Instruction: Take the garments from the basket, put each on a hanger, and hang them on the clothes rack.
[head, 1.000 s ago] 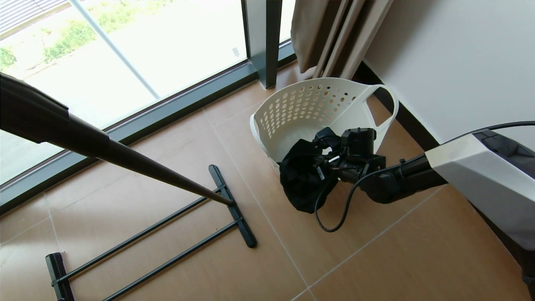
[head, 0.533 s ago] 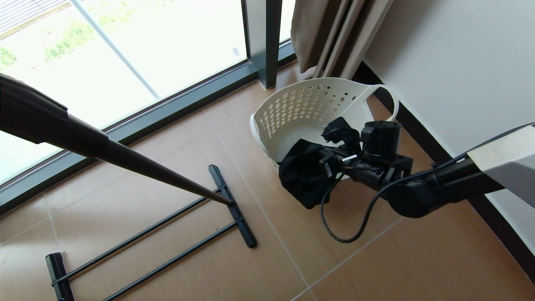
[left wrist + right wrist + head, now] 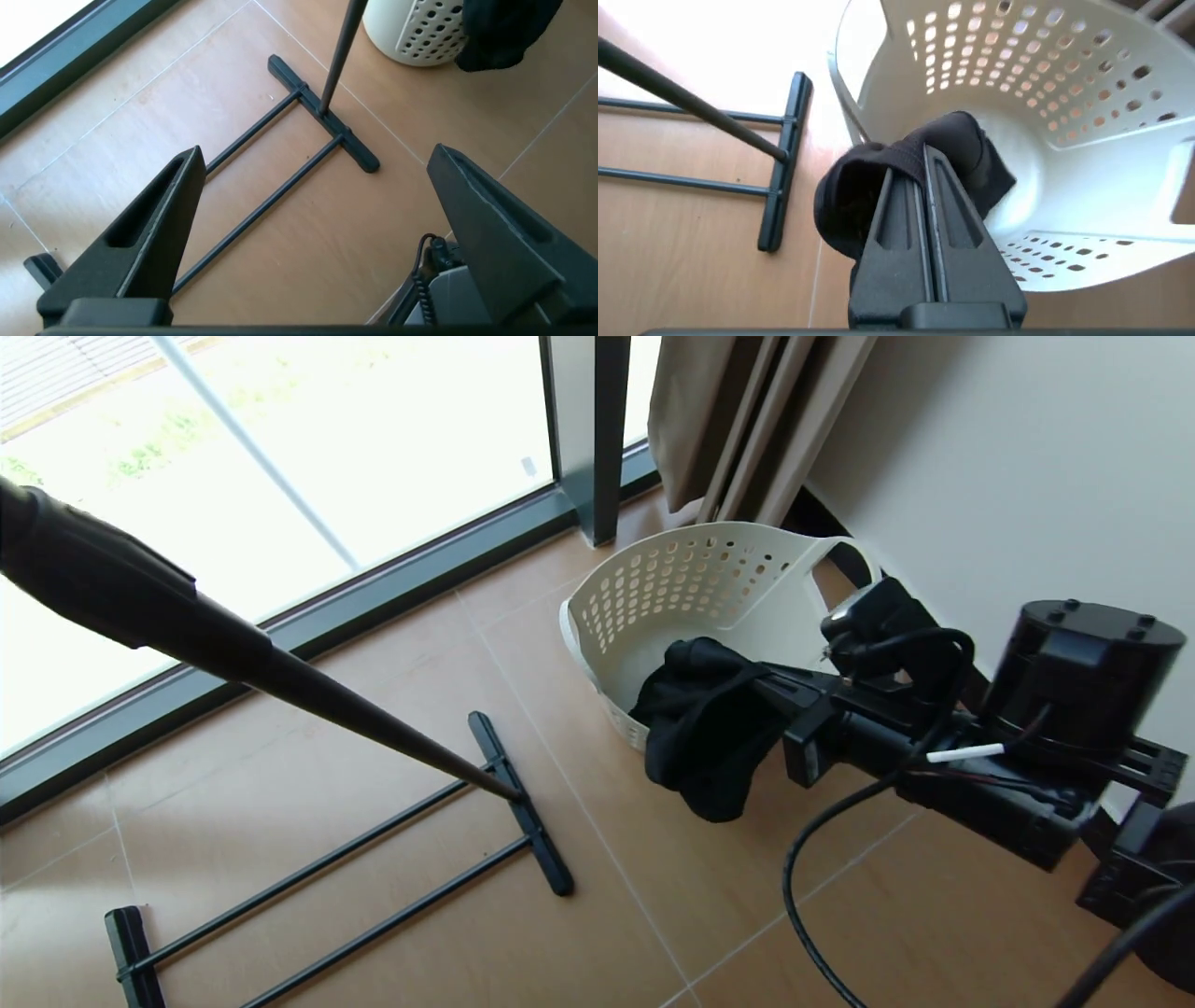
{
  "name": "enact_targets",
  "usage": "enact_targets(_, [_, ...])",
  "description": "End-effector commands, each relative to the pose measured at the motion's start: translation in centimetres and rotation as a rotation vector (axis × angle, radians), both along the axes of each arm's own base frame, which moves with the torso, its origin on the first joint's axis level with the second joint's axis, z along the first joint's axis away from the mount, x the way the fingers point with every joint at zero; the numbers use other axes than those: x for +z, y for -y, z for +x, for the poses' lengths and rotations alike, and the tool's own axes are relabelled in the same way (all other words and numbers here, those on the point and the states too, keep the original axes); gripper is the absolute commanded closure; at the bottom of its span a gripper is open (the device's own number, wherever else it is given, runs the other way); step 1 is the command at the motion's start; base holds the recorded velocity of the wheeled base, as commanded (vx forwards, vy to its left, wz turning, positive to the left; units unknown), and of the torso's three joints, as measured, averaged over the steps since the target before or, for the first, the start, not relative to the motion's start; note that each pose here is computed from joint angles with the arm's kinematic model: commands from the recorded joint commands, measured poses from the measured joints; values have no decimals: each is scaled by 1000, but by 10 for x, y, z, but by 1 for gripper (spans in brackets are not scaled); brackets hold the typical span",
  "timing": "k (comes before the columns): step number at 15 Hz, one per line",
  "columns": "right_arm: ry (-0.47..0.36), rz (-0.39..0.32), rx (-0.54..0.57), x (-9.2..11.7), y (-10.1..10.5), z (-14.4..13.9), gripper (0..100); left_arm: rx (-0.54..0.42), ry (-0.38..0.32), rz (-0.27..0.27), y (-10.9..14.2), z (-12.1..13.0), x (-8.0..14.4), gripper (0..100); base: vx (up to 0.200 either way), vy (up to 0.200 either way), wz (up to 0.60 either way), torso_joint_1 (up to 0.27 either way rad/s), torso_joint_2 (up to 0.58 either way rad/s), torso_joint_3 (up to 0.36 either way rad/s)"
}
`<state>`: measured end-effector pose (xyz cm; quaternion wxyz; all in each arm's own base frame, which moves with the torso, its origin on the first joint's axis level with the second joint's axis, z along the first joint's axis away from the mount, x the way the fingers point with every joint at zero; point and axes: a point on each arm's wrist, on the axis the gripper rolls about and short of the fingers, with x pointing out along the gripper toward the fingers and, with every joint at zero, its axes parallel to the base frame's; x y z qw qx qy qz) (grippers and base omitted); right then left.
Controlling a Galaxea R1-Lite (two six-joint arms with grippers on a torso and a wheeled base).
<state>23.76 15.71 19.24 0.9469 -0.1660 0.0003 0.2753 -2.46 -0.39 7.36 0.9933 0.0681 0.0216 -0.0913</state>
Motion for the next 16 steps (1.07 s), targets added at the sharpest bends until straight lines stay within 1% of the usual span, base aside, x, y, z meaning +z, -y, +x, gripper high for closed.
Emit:
enact_targets(1, [49,34,33,16,18,-41,100,0,0,1,0,0,0,0,0,0,0,7,2,188])
enact_targets(3, [38,29,39,12,15,-37,100,0,0,1,0,0,0,0,0,0,0,5,7,203])
enact_targets(4, [31,23,30,10,12,-30,100,0,-1,-2,0,0,0,0,0,0,0,2,-17,173])
enact_targets(8, [17,14,29,5,10,-26,100,0,-1,-2,0,0,0,0,0,0,0,63,-342,-66])
enact_targets(10, [16,12,27,5,10,-24,100,0,-1,-2,0,0,0,0,0,0,0,54,-239,22])
enact_targets(16, [14,9,21,4,11,-23,100,0,-1,-2,0,0,0,0,0,0,0,17,-45,162])
